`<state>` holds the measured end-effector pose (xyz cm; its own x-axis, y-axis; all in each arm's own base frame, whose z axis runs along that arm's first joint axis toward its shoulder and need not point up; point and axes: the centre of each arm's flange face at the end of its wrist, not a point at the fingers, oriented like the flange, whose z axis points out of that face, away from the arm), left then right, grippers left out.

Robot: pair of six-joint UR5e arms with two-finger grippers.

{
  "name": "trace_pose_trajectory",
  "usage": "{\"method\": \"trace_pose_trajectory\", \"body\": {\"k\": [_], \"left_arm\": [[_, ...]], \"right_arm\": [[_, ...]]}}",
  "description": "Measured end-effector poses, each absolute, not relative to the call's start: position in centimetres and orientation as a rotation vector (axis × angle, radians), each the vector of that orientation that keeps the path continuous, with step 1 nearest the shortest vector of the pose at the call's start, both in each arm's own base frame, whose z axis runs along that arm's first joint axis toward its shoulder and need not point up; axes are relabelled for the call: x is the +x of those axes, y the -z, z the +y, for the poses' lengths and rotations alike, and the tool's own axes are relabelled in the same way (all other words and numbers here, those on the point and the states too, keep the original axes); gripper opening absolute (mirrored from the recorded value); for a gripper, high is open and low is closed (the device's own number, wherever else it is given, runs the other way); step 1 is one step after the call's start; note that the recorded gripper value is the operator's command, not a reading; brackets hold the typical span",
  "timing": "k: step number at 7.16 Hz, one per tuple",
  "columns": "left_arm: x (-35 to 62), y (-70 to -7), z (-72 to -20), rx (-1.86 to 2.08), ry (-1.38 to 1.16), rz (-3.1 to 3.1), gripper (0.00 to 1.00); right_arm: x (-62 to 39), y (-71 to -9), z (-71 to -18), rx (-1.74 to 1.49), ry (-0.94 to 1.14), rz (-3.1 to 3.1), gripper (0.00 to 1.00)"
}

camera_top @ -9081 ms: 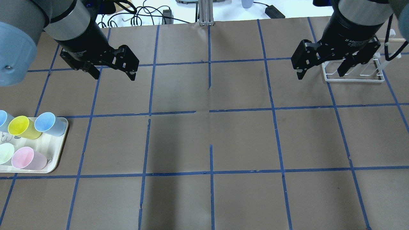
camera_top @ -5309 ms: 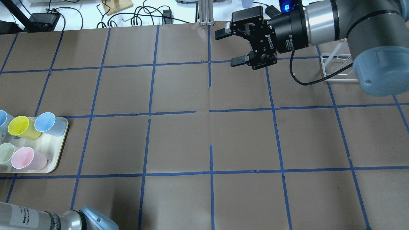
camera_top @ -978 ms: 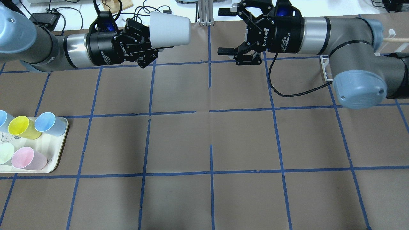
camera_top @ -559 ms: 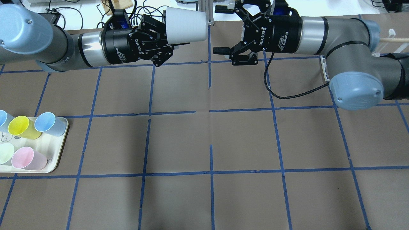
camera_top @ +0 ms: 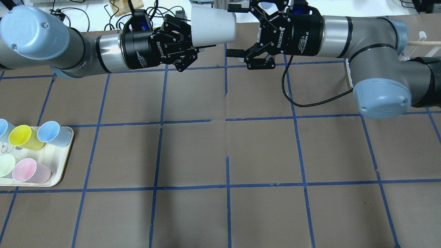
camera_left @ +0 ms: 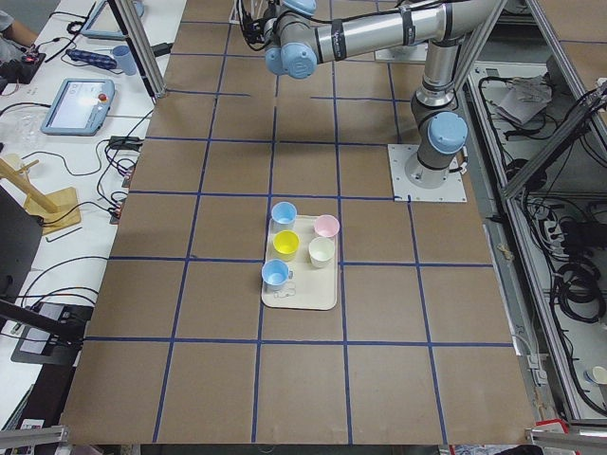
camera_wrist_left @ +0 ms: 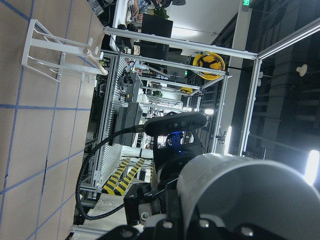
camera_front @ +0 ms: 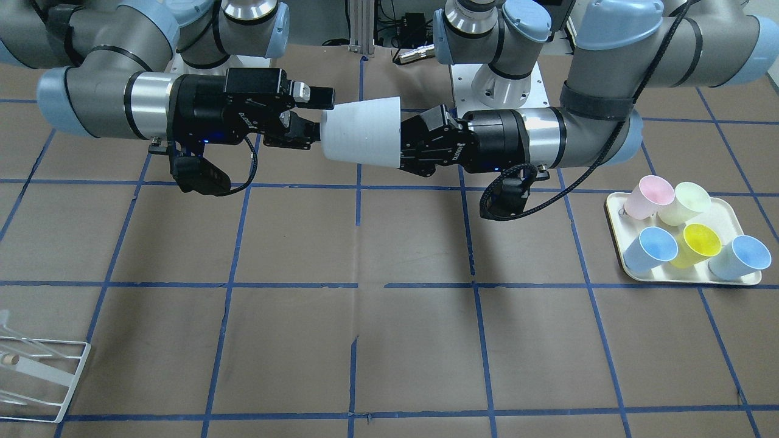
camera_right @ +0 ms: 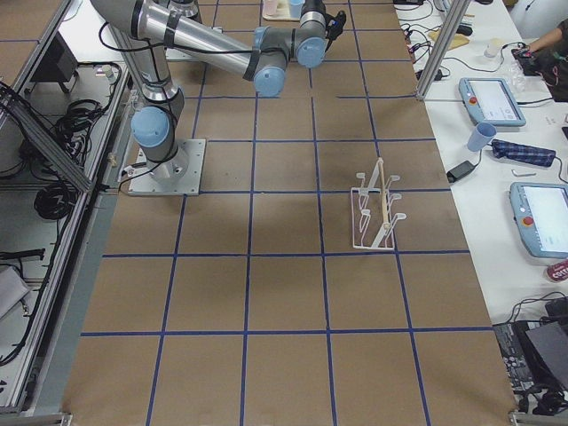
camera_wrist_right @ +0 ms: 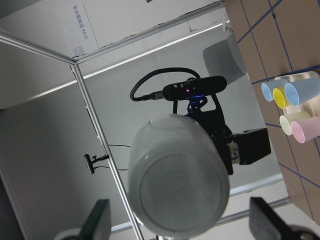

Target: Transfer IKEA cup to right arm and place on rack

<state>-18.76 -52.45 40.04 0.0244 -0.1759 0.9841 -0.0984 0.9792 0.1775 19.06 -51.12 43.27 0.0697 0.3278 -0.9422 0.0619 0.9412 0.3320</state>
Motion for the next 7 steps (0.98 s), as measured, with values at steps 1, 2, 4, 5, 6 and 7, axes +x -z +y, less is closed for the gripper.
{"method": "trace_pose_trajectory", "body": {"k": [1,2,4,5,6,7], "left_arm": [[-18.78,-40.06,-52.44,0.224,0.067,-1.548,0.0],[-18.8,-40.06,-52.43,0.235,0.08,-1.547,0.0],[-18.81,-40.07,-52.43,0.249,0.094,-1.545,0.02],[-18.81,-40.07,-52.42,0.251,0.096,-1.545,0.0],[-18.79,-40.13,-52.45,0.251,0.095,-1.545,0.0],[-18.8,-40.18,-52.47,0.251,0.095,-1.545,0.0]], "right_arm": [[19.06,-43.28,-51.14,0.32,-0.206,1.494,0.78],[19.05,-43.27,-51.19,0.318,-0.205,1.494,0.78],[19.05,-43.27,-51.26,0.321,-0.209,1.489,0.51],[19.04,-43.31,-51.28,0.326,-0.217,1.48,0.27],[19.02,-43.26,-51.29,0.33,-0.224,1.47,0.18],[18.99,-43.26,-51.3,0.333,-0.228,1.465,0.14]]}}
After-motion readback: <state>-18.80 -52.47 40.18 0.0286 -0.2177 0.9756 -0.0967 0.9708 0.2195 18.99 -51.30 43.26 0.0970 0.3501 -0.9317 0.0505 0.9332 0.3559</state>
